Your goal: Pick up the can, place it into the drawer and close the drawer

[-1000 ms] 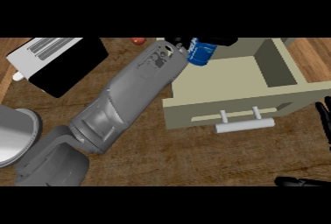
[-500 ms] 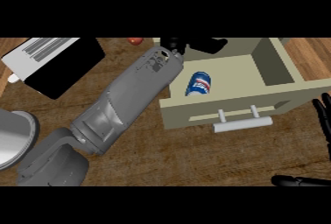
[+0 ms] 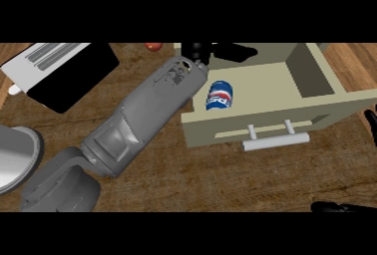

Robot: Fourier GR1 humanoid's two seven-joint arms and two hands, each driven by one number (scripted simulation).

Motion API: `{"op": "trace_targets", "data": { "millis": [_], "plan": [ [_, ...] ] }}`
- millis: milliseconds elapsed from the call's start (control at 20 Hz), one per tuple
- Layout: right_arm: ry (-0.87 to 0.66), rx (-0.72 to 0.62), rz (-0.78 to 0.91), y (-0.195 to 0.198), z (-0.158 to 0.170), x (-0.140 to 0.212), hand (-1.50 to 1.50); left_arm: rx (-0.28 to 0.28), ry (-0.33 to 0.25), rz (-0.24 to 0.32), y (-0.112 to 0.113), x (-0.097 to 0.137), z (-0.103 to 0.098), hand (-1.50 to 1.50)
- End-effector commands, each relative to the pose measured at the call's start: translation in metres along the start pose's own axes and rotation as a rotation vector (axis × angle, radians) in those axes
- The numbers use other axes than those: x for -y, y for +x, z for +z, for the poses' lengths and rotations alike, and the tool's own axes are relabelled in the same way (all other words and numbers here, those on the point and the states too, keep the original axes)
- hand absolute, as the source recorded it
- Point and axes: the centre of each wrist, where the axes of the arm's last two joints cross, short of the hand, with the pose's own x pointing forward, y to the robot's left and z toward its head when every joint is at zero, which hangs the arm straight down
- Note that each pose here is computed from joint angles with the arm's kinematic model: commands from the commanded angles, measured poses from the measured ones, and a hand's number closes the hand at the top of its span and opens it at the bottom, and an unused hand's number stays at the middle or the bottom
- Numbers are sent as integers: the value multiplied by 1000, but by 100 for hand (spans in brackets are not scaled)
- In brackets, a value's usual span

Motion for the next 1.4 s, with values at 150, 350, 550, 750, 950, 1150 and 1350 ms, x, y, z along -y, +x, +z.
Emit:
{"op": "trace_targets", "data": {
  "millis": [150, 350, 550, 750, 950, 1150, 1350],
  "plan": [
    [45, 101, 221, 16, 4, 2, -150, -19, 17, 58, -2, 0, 2, -150],
    [89, 140, 303, 17, -1, 5, -150, -18, 10, 111, 22, 5, 1, -150],
    [86, 180, 430, 23, -13, 0, -150, -3, 6, 148, 21, 5, 3, -150],
    [140, 199, 596, 20, -22, -18, -150, 19, 51, 134, 25, 9, 7, -150],
    [191, 191, 736, -1, -26, -31, -150, 19, 41, 154, 38, 10, 5, -150],
    [213, 165, 870, -8, -42, -43, -150, 10, 23, 146, 33, 10, 7, -150],
    [240, 114, 990, -37, -54, -64, -150, 0, 13, 173, 59, 12, 6, -150]
  ]
}}
